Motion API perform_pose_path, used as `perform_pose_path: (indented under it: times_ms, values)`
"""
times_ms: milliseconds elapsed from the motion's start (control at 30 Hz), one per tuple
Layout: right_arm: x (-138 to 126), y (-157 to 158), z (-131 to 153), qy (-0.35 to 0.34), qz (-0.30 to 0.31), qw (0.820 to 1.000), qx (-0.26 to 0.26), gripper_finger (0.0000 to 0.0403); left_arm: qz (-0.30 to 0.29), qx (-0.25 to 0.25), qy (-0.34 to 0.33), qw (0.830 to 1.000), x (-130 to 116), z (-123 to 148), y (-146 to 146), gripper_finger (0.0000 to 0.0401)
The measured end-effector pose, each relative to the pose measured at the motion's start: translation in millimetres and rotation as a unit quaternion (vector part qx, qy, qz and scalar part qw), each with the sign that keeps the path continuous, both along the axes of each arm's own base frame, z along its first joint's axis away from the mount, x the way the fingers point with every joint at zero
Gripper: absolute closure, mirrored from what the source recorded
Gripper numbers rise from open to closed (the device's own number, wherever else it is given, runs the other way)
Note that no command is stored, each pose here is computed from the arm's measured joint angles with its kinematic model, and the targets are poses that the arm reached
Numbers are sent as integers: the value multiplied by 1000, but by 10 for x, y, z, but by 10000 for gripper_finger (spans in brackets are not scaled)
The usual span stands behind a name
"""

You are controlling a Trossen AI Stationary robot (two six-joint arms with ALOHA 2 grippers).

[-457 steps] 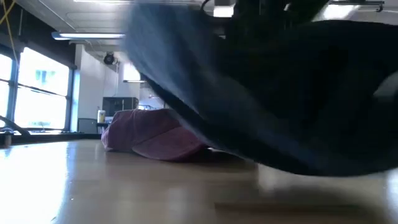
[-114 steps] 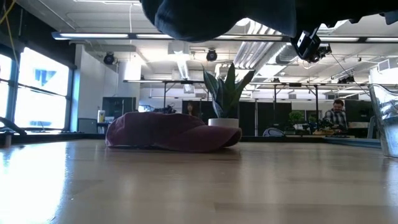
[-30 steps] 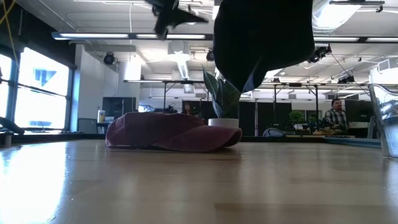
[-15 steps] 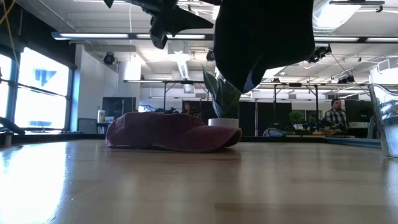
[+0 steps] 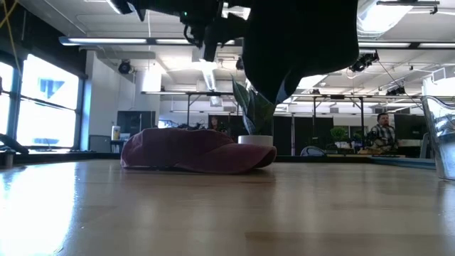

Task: Pick & Place hat
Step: Put the blue cap into the right transparent bin

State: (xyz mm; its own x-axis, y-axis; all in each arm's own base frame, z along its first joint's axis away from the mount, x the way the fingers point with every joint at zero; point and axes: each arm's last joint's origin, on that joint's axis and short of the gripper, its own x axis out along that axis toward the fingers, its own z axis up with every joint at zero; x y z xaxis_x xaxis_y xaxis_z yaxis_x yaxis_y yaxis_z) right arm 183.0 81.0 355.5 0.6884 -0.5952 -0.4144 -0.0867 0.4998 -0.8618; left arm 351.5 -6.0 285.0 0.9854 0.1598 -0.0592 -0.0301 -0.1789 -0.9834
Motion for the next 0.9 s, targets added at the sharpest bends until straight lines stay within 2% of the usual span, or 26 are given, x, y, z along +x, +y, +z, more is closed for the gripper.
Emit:
perform_pose_path:
  times_ms: [133,267,400,600,800,900]
  values:
    - [-20,45,0,0,12,1000,0,395,19,1,-5,1000,12,-11,8,169]
    - [-50,103,-1,-8,23,1000,9,397,55,44,0,998,3,5,30,181]
    - [-59,160,-13,-19,26,999,24,388,66,79,-17,995,-30,94,42,224]
    - [-22,265,-79,-8,38,999,26,396,70,101,-34,992,-33,140,47,305]
    - [54,305,-162,-16,15,992,126,362,71,134,-75,986,-41,234,44,385]
    - [85,285,-178,-10,7,982,190,325,61,132,-88,985,-43,259,38,395]
